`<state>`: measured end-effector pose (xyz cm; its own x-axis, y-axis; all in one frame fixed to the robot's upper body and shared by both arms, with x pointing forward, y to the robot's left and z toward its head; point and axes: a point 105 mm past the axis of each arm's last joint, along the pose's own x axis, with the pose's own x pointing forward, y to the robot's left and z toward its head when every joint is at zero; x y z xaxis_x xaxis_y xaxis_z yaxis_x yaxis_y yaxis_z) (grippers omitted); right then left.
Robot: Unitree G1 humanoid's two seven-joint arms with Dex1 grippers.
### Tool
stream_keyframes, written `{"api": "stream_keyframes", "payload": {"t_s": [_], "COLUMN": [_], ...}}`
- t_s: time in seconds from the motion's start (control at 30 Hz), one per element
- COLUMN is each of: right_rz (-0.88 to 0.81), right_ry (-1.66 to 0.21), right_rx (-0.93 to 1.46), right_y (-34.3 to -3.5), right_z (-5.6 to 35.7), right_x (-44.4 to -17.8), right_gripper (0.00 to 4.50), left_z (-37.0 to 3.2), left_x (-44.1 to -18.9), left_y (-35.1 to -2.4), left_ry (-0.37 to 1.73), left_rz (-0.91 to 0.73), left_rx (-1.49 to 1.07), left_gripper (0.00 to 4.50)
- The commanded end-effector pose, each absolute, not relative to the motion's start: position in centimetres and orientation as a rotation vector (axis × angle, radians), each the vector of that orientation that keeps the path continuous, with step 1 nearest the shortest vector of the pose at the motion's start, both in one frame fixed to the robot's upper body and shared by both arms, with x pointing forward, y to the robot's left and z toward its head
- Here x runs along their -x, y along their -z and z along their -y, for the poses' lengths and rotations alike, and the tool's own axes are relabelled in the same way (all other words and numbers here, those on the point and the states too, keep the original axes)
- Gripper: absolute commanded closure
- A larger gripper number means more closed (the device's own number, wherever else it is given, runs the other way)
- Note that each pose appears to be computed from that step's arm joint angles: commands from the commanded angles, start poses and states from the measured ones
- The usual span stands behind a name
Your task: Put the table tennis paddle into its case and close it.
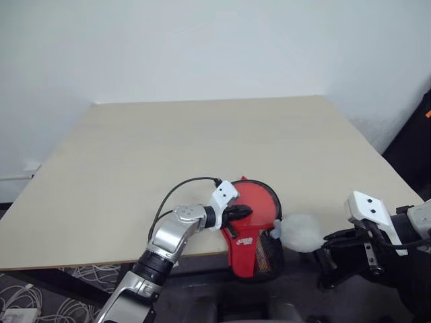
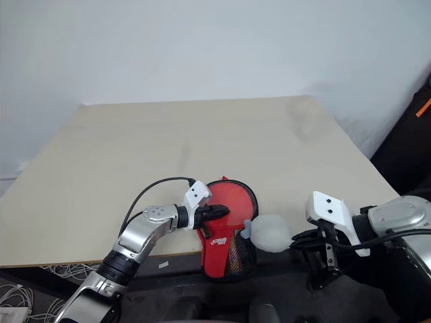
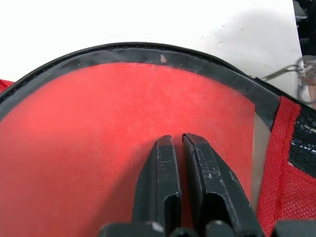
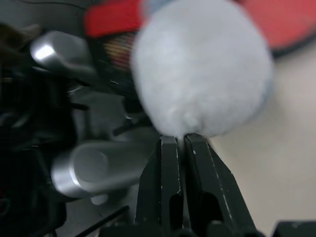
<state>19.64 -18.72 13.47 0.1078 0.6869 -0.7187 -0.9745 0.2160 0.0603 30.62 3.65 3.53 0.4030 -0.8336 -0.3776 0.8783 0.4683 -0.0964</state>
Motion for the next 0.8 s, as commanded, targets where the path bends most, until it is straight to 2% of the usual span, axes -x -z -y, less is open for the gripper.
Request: {"api": "stream_keyframes", "payload": {"t_s": [0.03, 0.23, 0.4, 0.67, 0.8], "right_rz": [-0.715, -0.760, -0.725, -0.698, -0.663], "right_ry": [-1.395, -1.410, -1.295, -1.271, -1.143], "right_rx": [0.531, 0.529, 0.540, 0.559, 0.619], "right_y": [-14.3, -12.9, -12.8, -13.3, -13.0], "right_z": [17.9, 18.0, 19.0, 19.6, 20.5], "right_x": [-17.9, -16.7, -19.0, -20.2, -22.9], "right_gripper": [4.49, 4.49, 4.49, 4.49, 4.49], "left_z": [-4.9, -5.0, -5.0, -4.7, -4.6], "left_x": [-30.2, -30.4, -30.2, -29.9, -29.9], "left_y": [-0.7, -0.7, -0.6, -0.5, -0.6], "left_ry": [1.045, 1.044, 1.047, 1.054, 1.050], "left_rz": [-0.527, -0.526, -0.532, -0.530, -0.528], "left_rx": [-0.161, -0.162, -0.162, -0.163, -0.159], "left_gripper": [4.24, 4.24, 4.24, 4.24, 4.24]}}
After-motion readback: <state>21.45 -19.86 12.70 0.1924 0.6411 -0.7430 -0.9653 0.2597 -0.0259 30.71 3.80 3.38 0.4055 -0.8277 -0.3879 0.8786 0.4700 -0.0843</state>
